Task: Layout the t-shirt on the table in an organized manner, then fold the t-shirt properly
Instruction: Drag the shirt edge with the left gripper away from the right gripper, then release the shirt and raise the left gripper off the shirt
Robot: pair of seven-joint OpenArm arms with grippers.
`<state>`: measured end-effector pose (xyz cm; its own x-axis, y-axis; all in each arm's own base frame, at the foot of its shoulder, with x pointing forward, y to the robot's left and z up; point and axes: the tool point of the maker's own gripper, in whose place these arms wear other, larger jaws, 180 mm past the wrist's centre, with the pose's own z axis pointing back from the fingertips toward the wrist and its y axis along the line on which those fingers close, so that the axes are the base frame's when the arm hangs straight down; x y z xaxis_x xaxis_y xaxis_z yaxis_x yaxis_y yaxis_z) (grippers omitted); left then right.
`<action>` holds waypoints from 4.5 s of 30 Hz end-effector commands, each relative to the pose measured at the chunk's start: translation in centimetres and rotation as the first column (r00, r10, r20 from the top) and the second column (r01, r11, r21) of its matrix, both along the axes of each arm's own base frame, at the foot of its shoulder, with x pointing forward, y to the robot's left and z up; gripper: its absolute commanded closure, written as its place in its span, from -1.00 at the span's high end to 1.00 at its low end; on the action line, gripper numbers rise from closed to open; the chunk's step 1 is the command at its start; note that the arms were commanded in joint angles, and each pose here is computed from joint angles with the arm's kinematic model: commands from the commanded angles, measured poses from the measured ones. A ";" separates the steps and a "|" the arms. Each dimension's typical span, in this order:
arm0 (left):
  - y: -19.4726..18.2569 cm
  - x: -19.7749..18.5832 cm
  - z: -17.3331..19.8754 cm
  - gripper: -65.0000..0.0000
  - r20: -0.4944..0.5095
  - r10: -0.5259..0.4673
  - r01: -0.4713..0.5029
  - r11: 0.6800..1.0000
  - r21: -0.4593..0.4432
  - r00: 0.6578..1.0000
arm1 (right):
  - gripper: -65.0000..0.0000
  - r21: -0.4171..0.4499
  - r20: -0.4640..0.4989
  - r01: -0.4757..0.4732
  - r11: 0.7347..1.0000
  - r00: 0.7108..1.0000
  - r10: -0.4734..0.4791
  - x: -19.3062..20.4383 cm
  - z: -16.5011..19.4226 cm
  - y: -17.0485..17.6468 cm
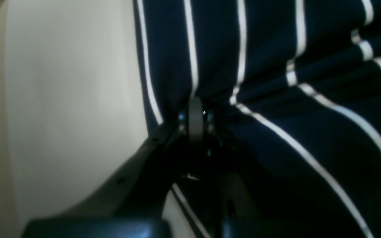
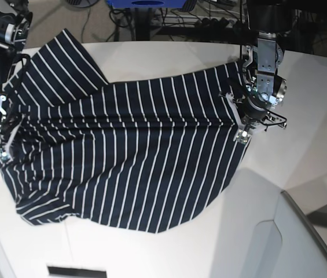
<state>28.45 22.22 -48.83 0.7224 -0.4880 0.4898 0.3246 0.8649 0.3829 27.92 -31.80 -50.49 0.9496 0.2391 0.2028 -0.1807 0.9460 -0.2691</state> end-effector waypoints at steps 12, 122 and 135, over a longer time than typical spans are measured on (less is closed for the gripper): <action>0.3 2.6 4.4 -1.00 0.082 0.032 -0.038 0.997 0.073 0.996 | -1.00 -0.091 0.000 -0.039 0.995 0.999 0.039 -0.5 2.0 -1.3; -2.5 -15.1 4.7 0.32 -0.258 0.304 -0.399 0.680 -0.615 0.917 | -0.98 0.613 0.152 0.344 0.712 0.832 -0.533 -5.7 1.6 -0.2; -4.1 -16.1 0.6 0.28 -0.286 0.354 -0.451 0.598 -0.663 0.890 | -1.00 0.608 0.152 0.342 0.717 0.836 -0.527 -5.7 1.6 -0.3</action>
